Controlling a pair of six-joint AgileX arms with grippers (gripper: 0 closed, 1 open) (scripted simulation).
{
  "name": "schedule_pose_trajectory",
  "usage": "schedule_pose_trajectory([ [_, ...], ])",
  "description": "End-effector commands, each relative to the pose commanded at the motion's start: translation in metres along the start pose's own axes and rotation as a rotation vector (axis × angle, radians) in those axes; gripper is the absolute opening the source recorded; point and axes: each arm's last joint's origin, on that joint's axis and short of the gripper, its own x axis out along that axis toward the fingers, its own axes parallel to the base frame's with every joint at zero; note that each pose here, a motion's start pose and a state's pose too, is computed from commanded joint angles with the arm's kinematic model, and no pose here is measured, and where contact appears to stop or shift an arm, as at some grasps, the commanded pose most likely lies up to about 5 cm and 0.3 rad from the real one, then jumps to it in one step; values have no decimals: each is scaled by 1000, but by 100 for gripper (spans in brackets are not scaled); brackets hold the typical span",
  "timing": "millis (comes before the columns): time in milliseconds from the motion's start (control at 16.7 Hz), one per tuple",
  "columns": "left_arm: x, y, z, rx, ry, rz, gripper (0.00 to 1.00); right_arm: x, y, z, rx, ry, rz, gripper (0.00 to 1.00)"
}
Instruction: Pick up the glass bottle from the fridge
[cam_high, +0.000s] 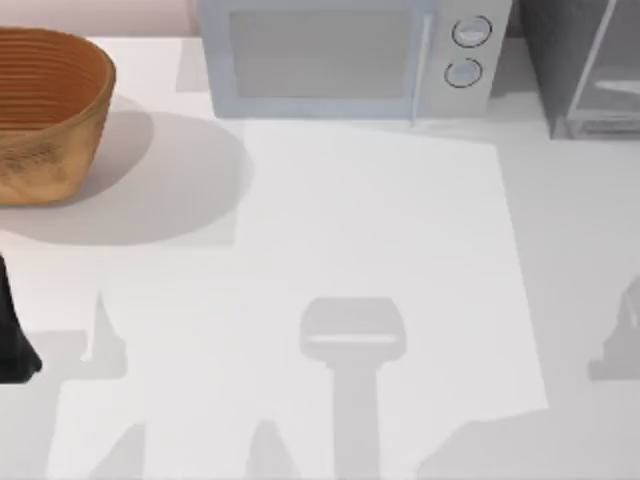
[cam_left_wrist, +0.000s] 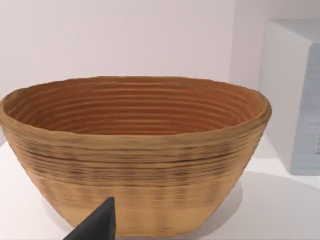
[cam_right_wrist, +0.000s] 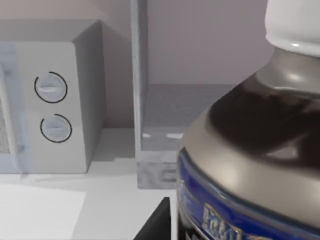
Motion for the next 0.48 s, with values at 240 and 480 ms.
schedule_pose_trajectory([
  [240,0,0,0,0,0,0,100,6,12,3,-2,-7,0,0],
  [480,0,0,0,0,0,0,100,10,41,0,-6,6,-2,0],
])
